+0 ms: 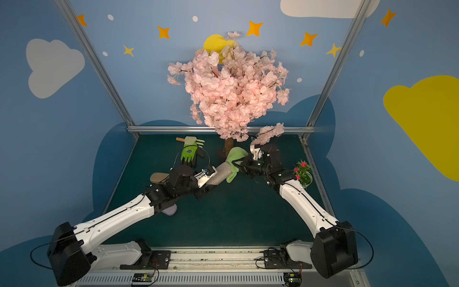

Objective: Wipe the eyeglass case
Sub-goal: Wipe the dirt from the eyeglass case.

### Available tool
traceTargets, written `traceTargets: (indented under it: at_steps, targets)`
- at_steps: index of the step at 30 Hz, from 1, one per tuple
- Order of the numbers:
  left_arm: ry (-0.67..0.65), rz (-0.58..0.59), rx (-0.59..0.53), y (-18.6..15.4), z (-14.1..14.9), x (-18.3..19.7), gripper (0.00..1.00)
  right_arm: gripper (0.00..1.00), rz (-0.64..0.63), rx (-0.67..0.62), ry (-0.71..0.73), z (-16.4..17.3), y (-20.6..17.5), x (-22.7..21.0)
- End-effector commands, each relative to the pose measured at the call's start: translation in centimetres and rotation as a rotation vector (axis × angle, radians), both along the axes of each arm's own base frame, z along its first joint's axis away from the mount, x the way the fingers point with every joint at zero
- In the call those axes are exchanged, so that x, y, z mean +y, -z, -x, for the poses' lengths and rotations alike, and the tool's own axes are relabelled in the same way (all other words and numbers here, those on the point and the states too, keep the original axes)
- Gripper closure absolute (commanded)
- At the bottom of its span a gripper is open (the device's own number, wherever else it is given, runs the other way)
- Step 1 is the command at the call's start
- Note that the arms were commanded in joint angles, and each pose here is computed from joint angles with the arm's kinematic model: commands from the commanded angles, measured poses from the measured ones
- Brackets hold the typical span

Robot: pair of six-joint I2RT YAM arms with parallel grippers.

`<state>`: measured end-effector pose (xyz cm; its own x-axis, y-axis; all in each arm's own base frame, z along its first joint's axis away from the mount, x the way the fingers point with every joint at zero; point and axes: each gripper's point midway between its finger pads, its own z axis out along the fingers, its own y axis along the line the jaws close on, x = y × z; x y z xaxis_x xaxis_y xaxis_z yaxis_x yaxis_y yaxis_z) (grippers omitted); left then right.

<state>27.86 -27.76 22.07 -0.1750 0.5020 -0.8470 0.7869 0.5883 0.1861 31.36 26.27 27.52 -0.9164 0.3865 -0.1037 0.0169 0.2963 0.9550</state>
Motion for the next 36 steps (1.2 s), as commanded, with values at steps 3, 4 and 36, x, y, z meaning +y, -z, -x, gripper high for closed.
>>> traceTargets:
  at_steps: [3, 4, 36]
  targets:
    - [0.06, 0.319, -0.2, -10.5, -1.3, -3.8, 0.97, 1.0, -0.263, 0.125, -0.291, 4.9, -1.5, 7.3]
    - [0.057, 0.326, -0.204, -10.7, -1.4, -3.9, 0.97, 1.0, -0.276, 0.142, -0.318, 5.3, -1.2, 8.3]
    - [-0.01, 0.454, -0.142, -12.0, -2.7, -1.0, 0.97, 1.0, 0.475, -0.269, -0.247, 7.9, -3.0, -0.8]
